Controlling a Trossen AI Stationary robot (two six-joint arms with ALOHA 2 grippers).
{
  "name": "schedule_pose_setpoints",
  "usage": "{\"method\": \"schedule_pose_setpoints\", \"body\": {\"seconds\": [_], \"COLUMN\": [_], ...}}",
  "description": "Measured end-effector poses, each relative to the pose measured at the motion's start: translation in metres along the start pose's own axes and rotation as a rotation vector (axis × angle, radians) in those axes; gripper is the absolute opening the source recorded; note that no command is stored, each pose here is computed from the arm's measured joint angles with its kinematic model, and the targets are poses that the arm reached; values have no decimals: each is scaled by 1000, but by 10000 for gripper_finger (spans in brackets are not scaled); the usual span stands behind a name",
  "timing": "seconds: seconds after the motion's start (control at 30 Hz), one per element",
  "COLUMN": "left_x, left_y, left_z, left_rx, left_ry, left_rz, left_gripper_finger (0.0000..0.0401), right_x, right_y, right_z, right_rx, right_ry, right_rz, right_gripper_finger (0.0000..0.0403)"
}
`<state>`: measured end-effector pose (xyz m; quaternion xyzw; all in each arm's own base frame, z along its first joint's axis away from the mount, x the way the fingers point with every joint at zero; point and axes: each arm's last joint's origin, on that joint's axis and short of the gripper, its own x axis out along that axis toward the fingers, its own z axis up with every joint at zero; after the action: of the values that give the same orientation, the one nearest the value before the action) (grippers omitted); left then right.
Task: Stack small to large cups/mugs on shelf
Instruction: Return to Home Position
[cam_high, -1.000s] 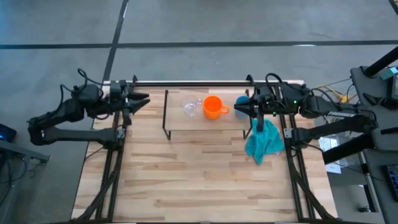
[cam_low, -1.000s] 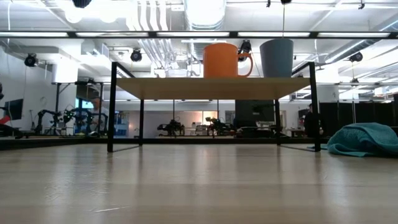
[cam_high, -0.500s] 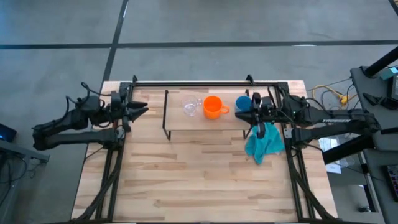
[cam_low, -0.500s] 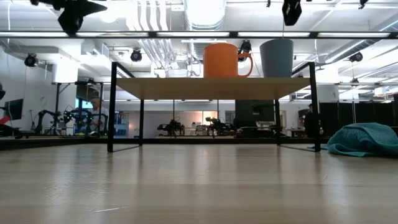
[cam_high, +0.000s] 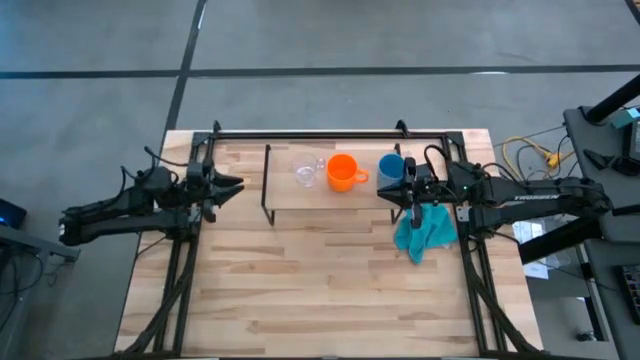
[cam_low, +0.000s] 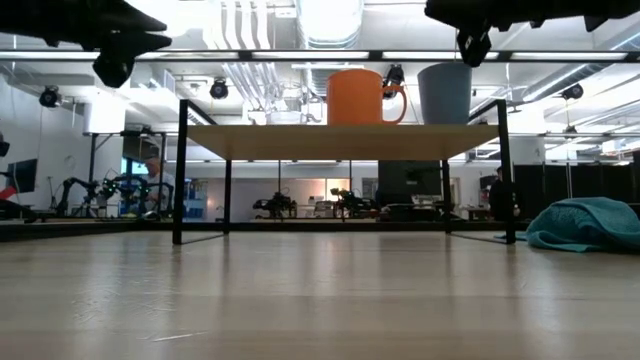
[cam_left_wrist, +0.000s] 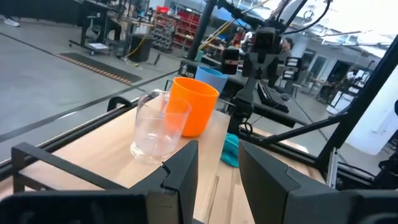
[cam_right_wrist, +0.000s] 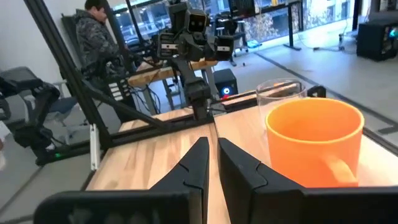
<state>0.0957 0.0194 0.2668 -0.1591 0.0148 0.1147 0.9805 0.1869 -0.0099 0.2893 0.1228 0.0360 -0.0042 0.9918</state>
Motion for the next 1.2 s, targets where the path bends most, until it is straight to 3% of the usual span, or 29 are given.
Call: {"method": "schedule_pose_setpoints", "body": {"seconds": [0.17,0.37,0.6,0.97,1.2], "left_x": [2,1,1,2,6], "left_y": [3,4,3,4,8], "left_z": [-10,-13,-13,-16,-30], "left_rx": [-20,-45,-52,-77,-17], "left_ry": [-10,-19,-27,-12,30], "left_rz": [-5,-24,-52,-57,-48], "left_gripper_finger": [101,101,101,101,101], "right_x": [0,-3,-3,-8,-10], "right_y": [0,9,27,60,71], "right_z": [-8,-10,-19,-38,-51], "right_rx": [-40,-96,-46,-40,-166], "right_ry": [-28,-148,-107,-96,-89], "right_rz": [76,322,436,359,280], "right_gripper_finger": [29,29,29,29,29]}}
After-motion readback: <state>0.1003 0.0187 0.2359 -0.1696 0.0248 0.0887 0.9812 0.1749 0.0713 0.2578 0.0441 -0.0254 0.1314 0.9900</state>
